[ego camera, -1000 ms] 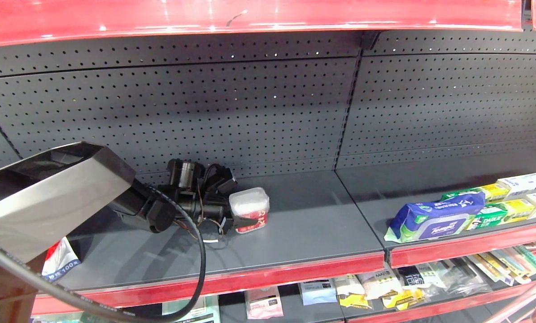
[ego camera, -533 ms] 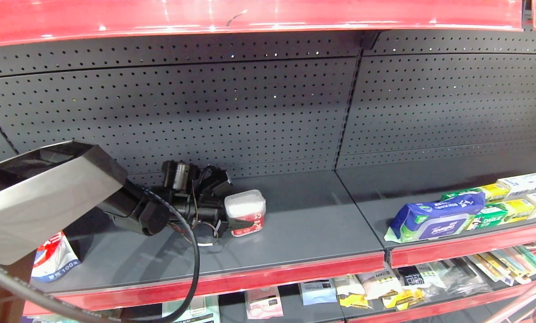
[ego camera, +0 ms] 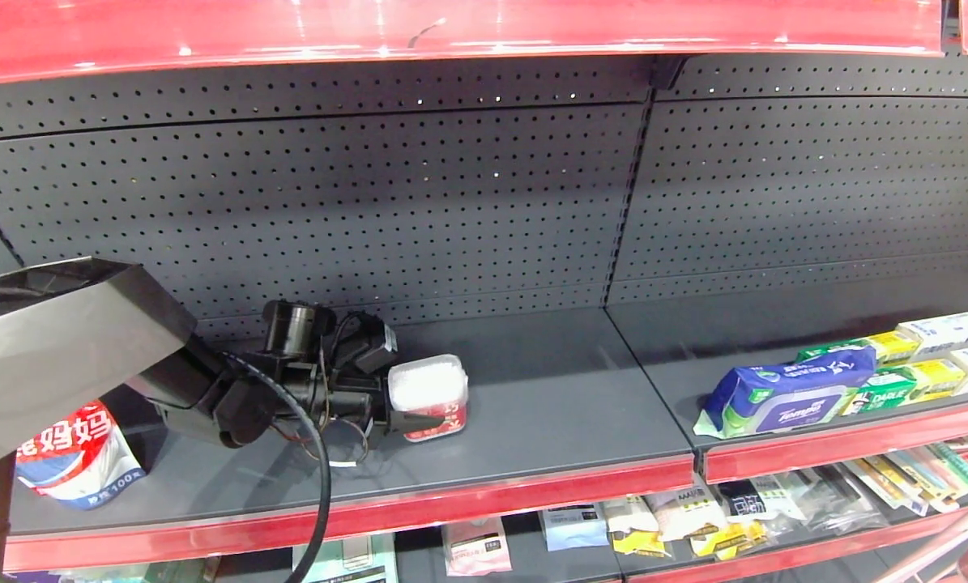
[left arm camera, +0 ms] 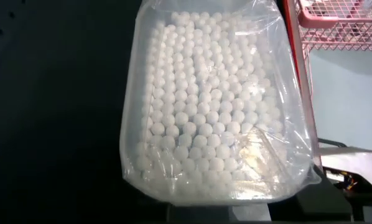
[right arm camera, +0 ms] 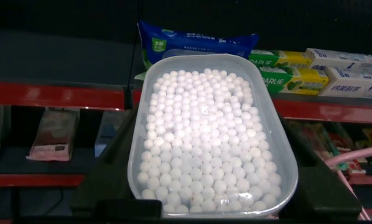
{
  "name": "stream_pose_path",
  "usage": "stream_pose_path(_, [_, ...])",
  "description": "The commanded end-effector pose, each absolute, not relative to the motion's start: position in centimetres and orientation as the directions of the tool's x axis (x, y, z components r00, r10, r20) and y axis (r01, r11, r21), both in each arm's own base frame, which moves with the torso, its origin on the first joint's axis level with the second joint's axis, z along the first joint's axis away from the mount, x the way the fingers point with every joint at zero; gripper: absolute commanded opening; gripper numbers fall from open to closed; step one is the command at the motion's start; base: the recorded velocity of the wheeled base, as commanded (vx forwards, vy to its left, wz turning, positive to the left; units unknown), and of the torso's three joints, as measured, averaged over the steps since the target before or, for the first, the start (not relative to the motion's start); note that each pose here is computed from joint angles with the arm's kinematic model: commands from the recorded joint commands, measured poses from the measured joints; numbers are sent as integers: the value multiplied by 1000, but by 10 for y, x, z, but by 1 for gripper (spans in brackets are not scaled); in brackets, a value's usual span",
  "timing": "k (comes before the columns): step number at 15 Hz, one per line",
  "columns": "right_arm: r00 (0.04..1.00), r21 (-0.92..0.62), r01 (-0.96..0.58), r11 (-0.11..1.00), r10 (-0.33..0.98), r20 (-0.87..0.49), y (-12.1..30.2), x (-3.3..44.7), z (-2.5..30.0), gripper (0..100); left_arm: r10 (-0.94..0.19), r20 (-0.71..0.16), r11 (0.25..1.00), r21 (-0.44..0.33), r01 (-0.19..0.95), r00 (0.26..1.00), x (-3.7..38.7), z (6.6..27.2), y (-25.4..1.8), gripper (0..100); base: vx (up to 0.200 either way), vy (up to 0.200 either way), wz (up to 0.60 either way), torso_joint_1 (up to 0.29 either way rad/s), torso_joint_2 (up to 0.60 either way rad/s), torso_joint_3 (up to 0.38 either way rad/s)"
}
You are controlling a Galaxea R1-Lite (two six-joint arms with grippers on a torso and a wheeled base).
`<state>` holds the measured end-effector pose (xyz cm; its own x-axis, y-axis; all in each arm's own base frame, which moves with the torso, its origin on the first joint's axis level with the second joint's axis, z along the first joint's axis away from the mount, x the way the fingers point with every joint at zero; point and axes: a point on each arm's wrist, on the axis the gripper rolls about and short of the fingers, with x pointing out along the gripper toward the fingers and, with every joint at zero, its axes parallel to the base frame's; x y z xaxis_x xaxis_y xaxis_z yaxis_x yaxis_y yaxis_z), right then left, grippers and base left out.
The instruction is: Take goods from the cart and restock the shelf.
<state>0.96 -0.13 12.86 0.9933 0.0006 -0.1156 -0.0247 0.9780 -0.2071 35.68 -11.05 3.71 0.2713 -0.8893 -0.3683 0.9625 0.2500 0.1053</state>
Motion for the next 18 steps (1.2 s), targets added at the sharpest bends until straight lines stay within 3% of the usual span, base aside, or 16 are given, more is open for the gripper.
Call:
stream_pose_path(1, [993, -204, -27, 979, 2, -120, -1, 12, 132, 0, -886, -378, 249, 98, 964, 267, 349, 35, -107, 0, 0, 0, 0, 0, 0, 0])
stream_pose_path(13, [994, -127, -73, 989, 62, -84, 0, 13, 151, 0, -884, -368, 248, 152, 957, 287, 333, 52, -106, 0, 0, 0, 0, 0, 0, 0])
stream_pose_path(18, [995, -127, -59, 990, 49, -86, 1, 17, 159, 0, -884, -375, 253, 120, 960, 280, 324, 52, -104, 0, 0, 0, 0, 0, 0, 0])
